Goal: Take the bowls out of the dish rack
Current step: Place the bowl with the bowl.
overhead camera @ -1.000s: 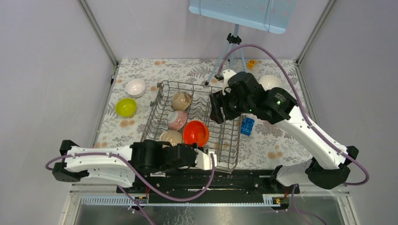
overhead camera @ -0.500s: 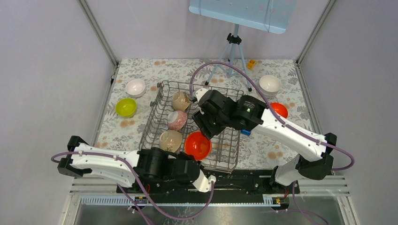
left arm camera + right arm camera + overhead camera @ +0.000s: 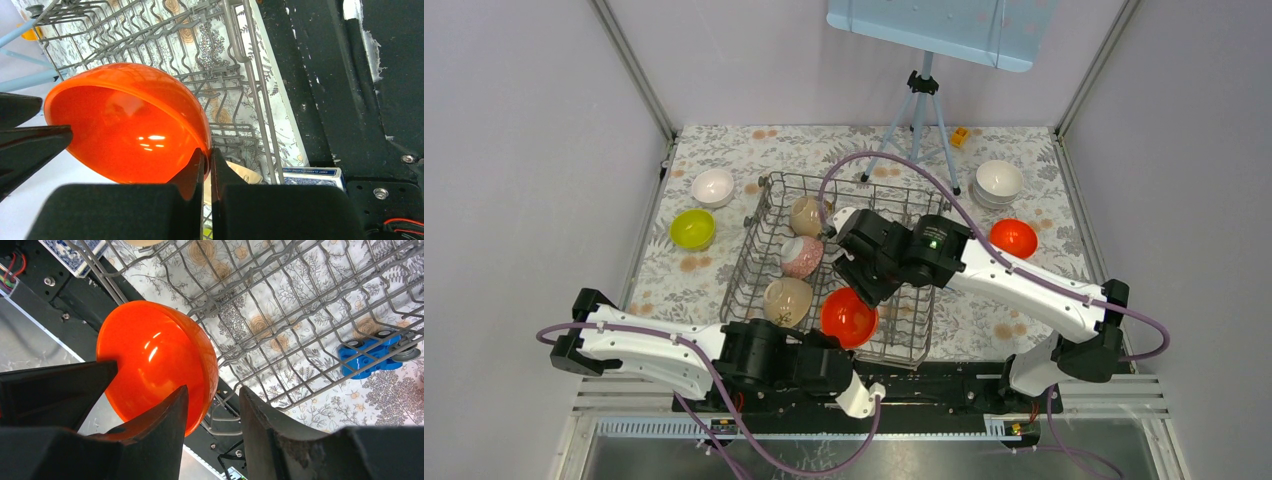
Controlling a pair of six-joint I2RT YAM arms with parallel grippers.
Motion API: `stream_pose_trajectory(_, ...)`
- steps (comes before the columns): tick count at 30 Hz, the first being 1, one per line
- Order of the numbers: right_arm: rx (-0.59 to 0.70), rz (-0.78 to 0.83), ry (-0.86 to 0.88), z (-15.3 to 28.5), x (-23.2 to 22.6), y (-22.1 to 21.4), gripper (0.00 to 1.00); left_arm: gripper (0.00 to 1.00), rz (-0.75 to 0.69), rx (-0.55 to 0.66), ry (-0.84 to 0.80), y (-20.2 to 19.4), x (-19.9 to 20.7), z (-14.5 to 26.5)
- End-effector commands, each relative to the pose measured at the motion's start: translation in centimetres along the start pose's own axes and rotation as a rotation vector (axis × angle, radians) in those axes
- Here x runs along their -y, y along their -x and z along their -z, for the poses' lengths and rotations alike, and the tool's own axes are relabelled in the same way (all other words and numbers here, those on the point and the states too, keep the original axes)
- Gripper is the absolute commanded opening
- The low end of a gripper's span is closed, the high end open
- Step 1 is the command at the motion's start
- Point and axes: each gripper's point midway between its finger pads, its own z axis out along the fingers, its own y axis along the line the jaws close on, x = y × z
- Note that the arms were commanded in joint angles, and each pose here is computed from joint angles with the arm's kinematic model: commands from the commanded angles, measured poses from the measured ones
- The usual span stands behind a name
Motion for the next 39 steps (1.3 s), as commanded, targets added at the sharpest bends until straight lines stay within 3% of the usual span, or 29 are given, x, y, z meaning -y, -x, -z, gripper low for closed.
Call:
stream_pose_trajectory(1, -0.017, 0.031, 0.024, -0.7, -1.0, -0.4, 0.48, 0.0, 0.011, 0.041, 0.017, 0.8, -0.5, 0.6)
stream_pose_trajectory(13, -0.063, 0.033, 0.046, -1.8, -2.1, -1.6, 0.34, 0.0, 0.032, 0.051, 0.02, 0.9, -0.4, 0.8)
stream_pose_trajectory(22, 0.004, -0.022, 0.011, -1.6, -1.5, -0.8, 0.0, 0.0, 0.123, 0.018, 0.066, 0.5, -0.7, 0.3)
stream_pose_trajectory(25, 0.03, -0.046, 0.015, -1.3, -1.6, -0.4, 0.0, 0.0, 0.164, 0.046, 0.107, 0.9, -1.5, 0.6)
stream_pose_trajectory(26, 0.042, -0.055, 0.014, -1.3, -1.5, -0.3, 0.0, 0.06, 0.177, 0.055, 0.12, 1.0, -1.7, 0.8)
stream_pose_trajectory(29, 0.072, -0.077, -0.007, -0.9, -1.1, 0.0, 0.0, 0.44, 0.227, 0.072, 0.151, 1.2, -2.3, 1.2)
stream_pose_trajectory(32, 0.112, -0.1, -0.031, -0.2, -0.4, 0.4, 0.0, 0.74, 0.283, 0.083, 0.197, 1.2, -3.1, 1.8)
stream_pose_trajectory(33, 0.124, -0.109, -0.039, 0.0, -0.2, 0.5, 0.0, 0.95, 0.3, 0.092, 0.213, 1.2, -3.4, 2.0)
stream_pose_trajectory(39, 0.196, -0.179, -0.166, 1.0, 3.2, 0.2, 0.0, 0.99, 0.457, 0.155, 0.318, 1.3, -5.6, 4.1)
